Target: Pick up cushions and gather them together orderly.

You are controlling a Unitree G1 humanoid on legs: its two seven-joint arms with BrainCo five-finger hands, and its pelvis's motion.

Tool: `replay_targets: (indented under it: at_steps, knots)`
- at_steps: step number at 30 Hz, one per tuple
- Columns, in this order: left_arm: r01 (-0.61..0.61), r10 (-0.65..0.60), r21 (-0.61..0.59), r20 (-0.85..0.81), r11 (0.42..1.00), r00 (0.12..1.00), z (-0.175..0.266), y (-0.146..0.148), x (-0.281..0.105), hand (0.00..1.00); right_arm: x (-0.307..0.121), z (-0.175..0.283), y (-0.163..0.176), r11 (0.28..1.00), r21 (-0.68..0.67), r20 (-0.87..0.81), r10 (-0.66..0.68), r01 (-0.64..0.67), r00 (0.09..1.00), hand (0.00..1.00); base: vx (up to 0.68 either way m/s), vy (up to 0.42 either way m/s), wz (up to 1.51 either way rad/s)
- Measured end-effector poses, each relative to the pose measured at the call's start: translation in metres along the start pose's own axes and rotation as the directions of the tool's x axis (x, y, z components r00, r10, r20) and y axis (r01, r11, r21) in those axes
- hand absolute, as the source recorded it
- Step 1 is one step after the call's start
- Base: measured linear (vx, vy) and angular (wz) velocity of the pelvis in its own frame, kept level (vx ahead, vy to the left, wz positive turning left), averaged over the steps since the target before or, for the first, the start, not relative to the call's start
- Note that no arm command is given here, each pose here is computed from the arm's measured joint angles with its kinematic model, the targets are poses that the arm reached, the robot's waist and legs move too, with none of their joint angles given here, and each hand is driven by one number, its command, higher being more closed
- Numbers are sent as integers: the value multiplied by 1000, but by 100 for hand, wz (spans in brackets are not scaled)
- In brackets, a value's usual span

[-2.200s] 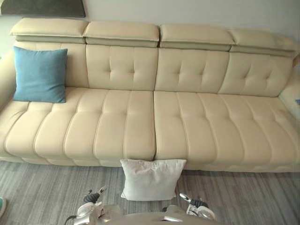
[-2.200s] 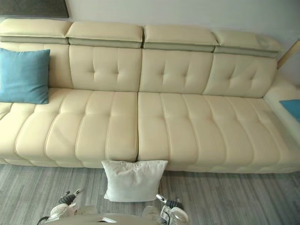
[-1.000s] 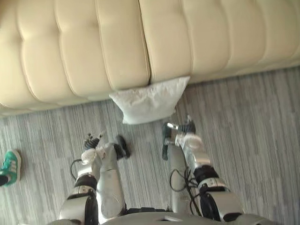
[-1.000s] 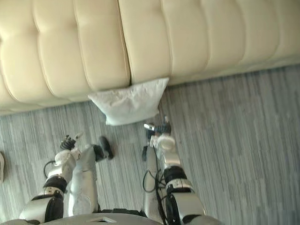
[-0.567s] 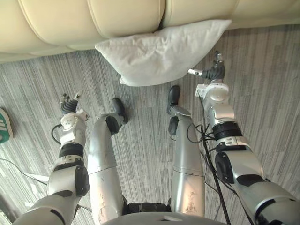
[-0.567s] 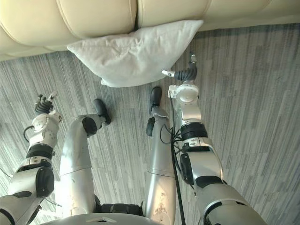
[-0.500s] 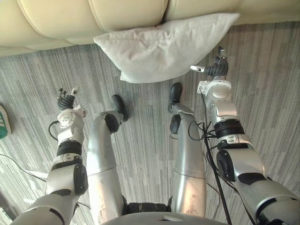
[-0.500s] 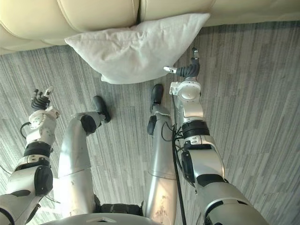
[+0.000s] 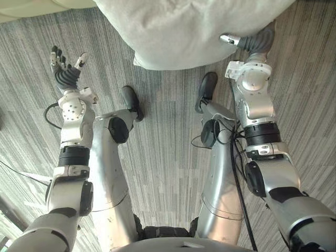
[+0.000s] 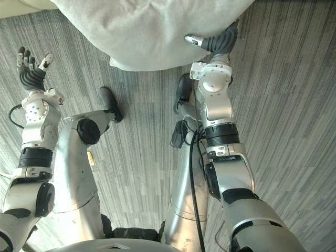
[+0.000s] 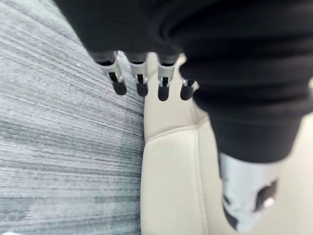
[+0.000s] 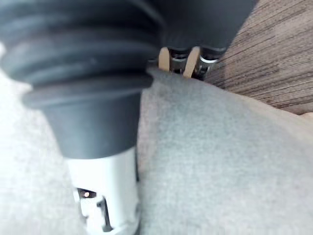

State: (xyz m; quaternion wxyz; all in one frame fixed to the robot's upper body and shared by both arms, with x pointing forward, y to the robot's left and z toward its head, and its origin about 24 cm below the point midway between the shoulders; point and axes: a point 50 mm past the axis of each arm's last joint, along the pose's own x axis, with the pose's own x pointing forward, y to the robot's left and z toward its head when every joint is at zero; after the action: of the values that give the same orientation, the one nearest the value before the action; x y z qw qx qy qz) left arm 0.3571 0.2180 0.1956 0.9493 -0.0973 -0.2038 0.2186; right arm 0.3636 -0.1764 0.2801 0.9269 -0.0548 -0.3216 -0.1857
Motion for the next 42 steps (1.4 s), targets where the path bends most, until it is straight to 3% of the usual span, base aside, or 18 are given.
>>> replay_targets:
  at_steps: [9, 10, 11, 12, 24, 42]
  knots:
    - [232, -241, 79, 129, 969, 962, 19, -72, -24, 0, -17, 24, 25, 991, 126, 73, 24, -33, 997, 0, -55, 3, -4]
    - [243, -252, 83, 134, 967, 958, 20, -76, -26, 0, -18, 25, 26, 990, 134, 77, 25, -36, 997, 100, -48, 0, -6]
    - [245, -257, 92, 143, 965, 956, 22, -80, -27, 0, -18, 26, 28, 989, 141, 79, 27, -38, 997, 100, -37, 1, -5]
    - [252, -265, 98, 154, 963, 952, 24, -87, -29, 100, -20, 29, 31, 988, 144, 88, 36, -49, 995, 100, -35, 1, -6]
    - [223, -244, 122, 196, 967, 950, 35, -108, -35, 100, -29, 44, 41, 969, 240, 129, 25, -55, 991, 100, -50, -7, -1]
    - [171, -200, 150, 201, 974, 959, 36, -100, -29, 100, -34, 41, 45, 918, 389, 91, 42, -74, 995, 100, -56, -18, 0]
